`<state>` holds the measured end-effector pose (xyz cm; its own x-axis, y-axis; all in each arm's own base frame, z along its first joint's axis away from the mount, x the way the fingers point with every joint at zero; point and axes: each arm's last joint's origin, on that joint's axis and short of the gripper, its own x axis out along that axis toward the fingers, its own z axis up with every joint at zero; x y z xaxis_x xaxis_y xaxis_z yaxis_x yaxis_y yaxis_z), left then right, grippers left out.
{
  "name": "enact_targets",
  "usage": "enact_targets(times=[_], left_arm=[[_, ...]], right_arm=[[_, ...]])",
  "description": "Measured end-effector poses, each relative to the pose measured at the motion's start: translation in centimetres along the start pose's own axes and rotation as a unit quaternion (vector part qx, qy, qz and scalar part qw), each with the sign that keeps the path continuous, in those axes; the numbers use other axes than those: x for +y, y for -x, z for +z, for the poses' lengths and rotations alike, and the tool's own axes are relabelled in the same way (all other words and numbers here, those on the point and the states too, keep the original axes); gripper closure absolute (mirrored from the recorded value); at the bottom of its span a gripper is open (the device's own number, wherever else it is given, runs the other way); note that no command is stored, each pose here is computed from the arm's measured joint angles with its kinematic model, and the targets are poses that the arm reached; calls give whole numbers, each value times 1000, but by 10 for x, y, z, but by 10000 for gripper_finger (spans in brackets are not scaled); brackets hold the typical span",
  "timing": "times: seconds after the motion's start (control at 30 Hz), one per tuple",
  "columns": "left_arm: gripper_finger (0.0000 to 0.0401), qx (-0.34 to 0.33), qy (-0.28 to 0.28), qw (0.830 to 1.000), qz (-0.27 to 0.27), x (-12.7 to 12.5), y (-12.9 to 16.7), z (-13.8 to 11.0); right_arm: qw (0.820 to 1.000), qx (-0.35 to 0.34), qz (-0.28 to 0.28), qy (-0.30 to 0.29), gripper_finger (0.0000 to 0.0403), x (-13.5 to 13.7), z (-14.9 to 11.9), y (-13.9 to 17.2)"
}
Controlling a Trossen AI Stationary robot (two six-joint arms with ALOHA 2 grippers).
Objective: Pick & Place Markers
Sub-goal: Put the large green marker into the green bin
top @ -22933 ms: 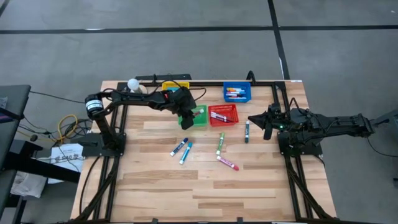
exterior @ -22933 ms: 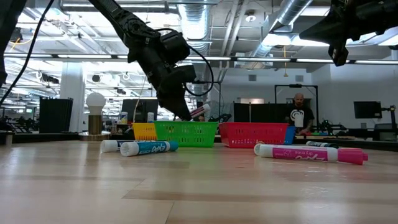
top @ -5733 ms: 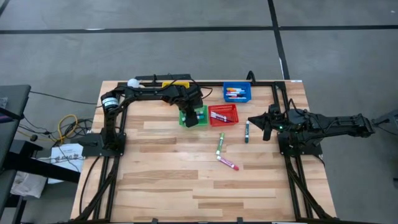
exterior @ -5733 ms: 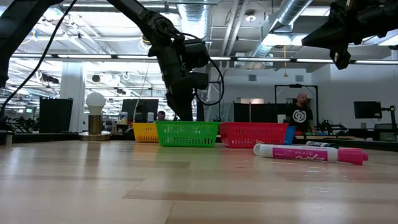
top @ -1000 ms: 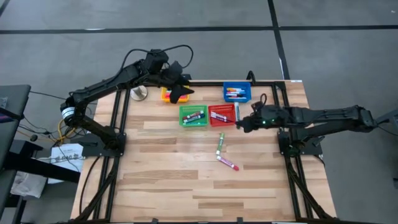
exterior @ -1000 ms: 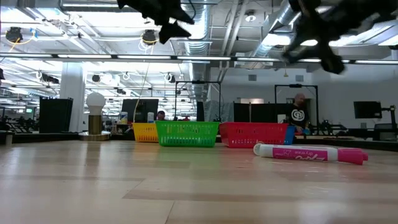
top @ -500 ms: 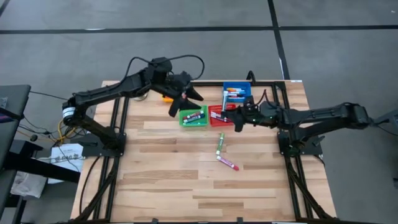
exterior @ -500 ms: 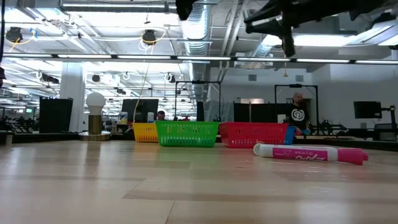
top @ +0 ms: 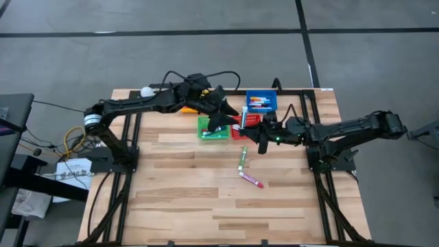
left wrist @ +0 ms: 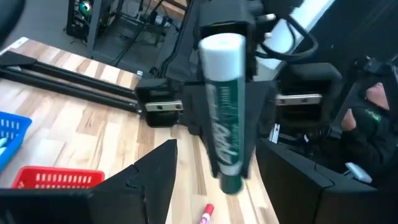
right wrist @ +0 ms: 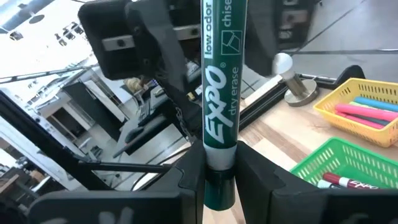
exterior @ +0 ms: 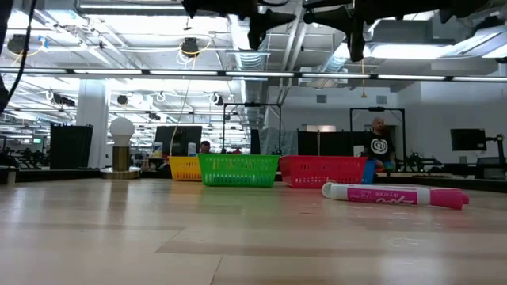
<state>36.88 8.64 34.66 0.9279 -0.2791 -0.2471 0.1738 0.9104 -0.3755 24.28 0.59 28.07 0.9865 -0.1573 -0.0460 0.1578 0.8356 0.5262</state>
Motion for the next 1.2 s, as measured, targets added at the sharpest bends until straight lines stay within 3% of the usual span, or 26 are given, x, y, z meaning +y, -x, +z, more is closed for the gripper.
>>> enact_targets(times=[0.97, 1.07, 1.2], left_arm=[[183, -63, 13, 998, -17, 6, -25, 0], [196, -65, 12, 998, -14, 6, -26, 0], [247, -71, 9, 997, -9, 6, -25, 1]], right_arm=[[1000, -3, -8, 7, 346, -5, 3, -1], [1000, -8, -5, 6, 346, -4, 4, -1], [1000, -10, -8, 6, 346, -5, 4, -1]])
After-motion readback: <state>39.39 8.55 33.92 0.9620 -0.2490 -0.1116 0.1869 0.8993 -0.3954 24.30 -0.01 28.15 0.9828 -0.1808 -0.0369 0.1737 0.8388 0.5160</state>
